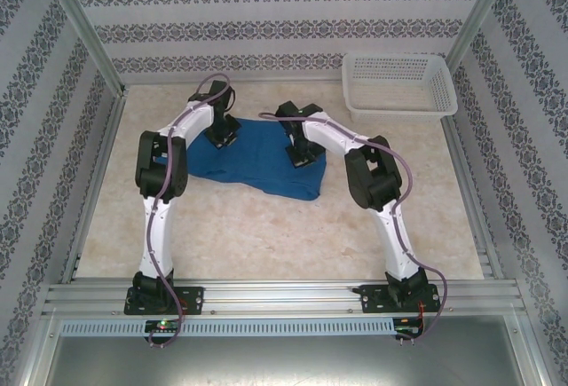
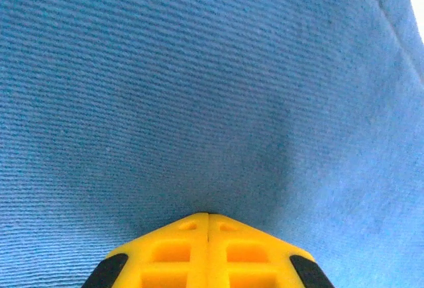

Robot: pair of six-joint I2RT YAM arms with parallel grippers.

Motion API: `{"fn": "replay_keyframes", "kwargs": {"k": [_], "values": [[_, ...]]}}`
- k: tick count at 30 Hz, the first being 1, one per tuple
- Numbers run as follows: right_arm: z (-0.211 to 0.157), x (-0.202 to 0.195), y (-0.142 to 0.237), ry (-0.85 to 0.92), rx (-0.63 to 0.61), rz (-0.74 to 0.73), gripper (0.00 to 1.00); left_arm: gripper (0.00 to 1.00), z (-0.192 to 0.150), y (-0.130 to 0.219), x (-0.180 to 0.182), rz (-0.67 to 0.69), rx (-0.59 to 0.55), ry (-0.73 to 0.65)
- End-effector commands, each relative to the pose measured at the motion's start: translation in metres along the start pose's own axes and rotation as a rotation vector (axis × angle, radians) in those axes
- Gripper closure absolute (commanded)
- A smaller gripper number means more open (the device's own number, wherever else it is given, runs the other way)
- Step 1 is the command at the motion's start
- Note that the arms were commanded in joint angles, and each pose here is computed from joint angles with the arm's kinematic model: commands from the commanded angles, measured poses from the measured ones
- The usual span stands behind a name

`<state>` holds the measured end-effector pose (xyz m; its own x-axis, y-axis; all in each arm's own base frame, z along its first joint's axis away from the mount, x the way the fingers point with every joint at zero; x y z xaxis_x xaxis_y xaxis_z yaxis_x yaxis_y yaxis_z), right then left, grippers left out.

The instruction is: Roll up the long pants

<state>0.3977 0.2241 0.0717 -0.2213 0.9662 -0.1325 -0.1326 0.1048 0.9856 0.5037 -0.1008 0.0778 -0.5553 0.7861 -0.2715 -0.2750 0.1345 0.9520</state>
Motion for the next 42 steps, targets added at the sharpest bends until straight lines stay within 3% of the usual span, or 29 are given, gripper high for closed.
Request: {"fn": "replay_keyframes", "kwargs": {"k": [1,8,15,19,24,26,27,29,31,32,33,34,35,36,38,42], "values": [[-0.041,0.007,-0.012,0.065,0.08,-0.053,1.0,1.0,0.0,-0.024,0.003,0.074,0.037,-0.043],[-0.102,0.054,-0.006,0.129,0.095,0.002,1.0,1.0,0.003,-0.039,-0.017,-0.019,0.076,-0.031],[-0.148,0.141,0.01,0.172,0.114,0.203,1.0,1.0,-0.017,-0.053,-0.047,-0.129,0.119,-0.062],[-0.16,0.18,0.021,0.218,0.103,0.275,1.0,0.99,-0.024,-0.054,-0.067,-0.191,0.126,-0.112],[-0.149,0.198,0.059,0.243,0.024,0.345,1.0,0.96,-0.021,-0.032,-0.084,-0.266,0.123,-0.148],[-0.138,0.195,0.08,0.262,-0.027,0.338,1.0,0.85,-0.017,-0.009,-0.092,-0.303,0.1,-0.173],[-0.134,0.192,0.089,0.268,-0.053,0.329,1.0,0.73,-0.015,0.004,-0.095,-0.314,0.083,-0.188],[-0.123,0.184,0.111,0.273,-0.112,0.335,1.0,0.31,-0.007,0.042,-0.098,-0.326,0.017,-0.241],[-0.113,0.171,0.13,0.255,-0.158,0.359,1.0,0.01,0.004,0.081,-0.093,-0.302,-0.07,-0.285],[-0.108,0.162,0.139,0.24,-0.182,0.372,0.99,0.0,0.01,0.1,-0.085,-0.275,-0.111,-0.297],[-0.105,0.154,0.147,0.224,-0.201,0.379,0.8,0.0,0.015,0.119,-0.077,-0.254,-0.142,-0.305],[-0.1,0.141,0.154,0.201,-0.219,0.39,0.51,0.0,0.016,0.138,-0.067,-0.232,-0.159,-0.311],[-0.097,0.128,0.162,0.179,-0.236,0.4,0.3,0.0,0.013,0.153,-0.055,-0.207,-0.155,-0.306],[-0.094,0.114,0.166,0.153,-0.249,0.408,0.21,0.0,0.009,0.161,-0.044,-0.189,-0.145,-0.295],[-0.087,0.08,0.169,0.085,-0.264,0.444,0.14,0.0,-0.012,0.179,-0.023,-0.193,-0.141,-0.264],[-0.08,0.016,0.157,-0.1,-0.248,0.587,0.13,0.0,-0.067,0.18,0.037,-0.233,-0.147,-0.097]]}}
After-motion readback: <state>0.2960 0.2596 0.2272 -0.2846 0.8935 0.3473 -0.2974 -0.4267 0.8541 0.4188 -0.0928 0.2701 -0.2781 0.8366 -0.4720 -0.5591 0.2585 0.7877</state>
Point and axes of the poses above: each hand's point on the last joint's axis, 136 mm out from that joint toward the fingers, its own y axis back along the fingers, its own x axis along the line the jaws close on, z = x × y, the point moved 5 cm from there along y, back along the fingers, and after that the axes turned 8 degrees about -y, right-handed, at the moved point
